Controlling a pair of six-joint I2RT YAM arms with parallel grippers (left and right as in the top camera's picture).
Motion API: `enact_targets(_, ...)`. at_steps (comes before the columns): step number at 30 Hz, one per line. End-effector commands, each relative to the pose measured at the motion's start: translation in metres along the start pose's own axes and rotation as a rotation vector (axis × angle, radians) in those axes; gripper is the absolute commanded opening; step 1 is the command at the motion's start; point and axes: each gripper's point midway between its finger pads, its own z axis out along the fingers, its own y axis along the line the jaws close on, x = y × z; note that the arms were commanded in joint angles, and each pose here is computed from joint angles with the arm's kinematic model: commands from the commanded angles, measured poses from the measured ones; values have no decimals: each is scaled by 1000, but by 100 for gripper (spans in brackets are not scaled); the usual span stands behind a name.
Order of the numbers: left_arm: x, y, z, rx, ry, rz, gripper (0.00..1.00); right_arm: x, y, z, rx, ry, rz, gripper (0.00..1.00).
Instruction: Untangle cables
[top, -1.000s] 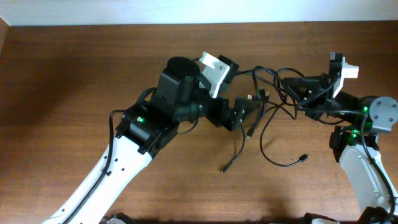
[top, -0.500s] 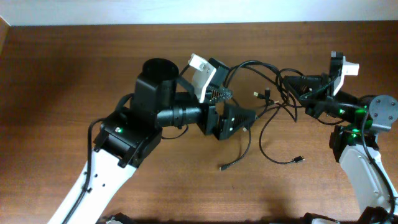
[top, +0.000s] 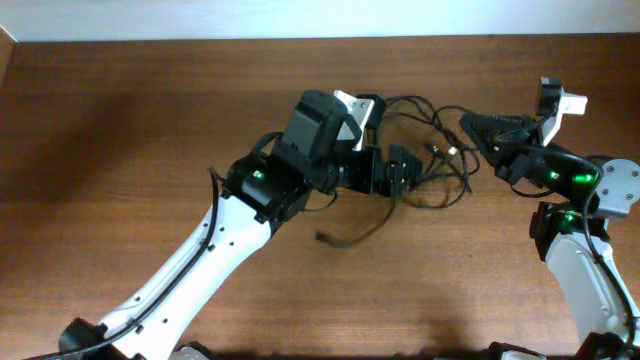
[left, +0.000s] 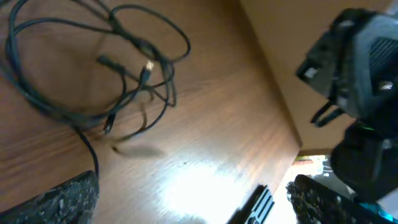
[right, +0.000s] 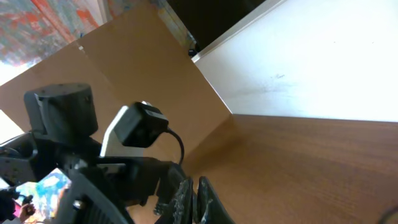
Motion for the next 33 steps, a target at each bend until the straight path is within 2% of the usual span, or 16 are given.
enact_targets(1, -10, 6, -2, -45, -41, -12, 99, 11, -12, -2, 22, 37, -18, 10)
enact_targets(2, -11, 7, -2, -54, -45, -12, 99, 17, -21, -2, 47, 46, -20, 20)
enact_targets(4, -11, 7, -2, -53, -45, -12, 99, 26, -46, -5, 139, 39, 16, 50)
enact_targets(6, -10, 8, -2, -55, -42, -13, 99, 35, -78, -12, 294, 19, 56, 63)
enact_targets(7, -9, 8, -2, -57, -39, -15, 99, 37, -89, -16, 350, 11, 71, 66)
enact_targets(11, -7, 12, -3, -73, -31, -2, 99, 28, -94, -13, 402, 14, 43, 68)
enact_targets(14, -8, 15, -3, -92, -39, 1, 99, 20, -97, -3, 480, 72, -14, 71)
enact_targets(18, -6, 21, -3, -121, -32, 11, 99, 11, -111, 3, 738, 308, -146, 72)
enact_targets(24, -4, 23, -4, -134, -29, 7, 99, 6, -159, -8, 906, 644, -311, 79)
enact_targets(28, 1, 26, -4, -145, -10, -2, 99, 29, -202, -5, 864, 802, -364, 80)
enact_targets(33, 7, 34, -5, -184, 10, -16, 99, 82, -251, -1, 799, 911, -318, 80)
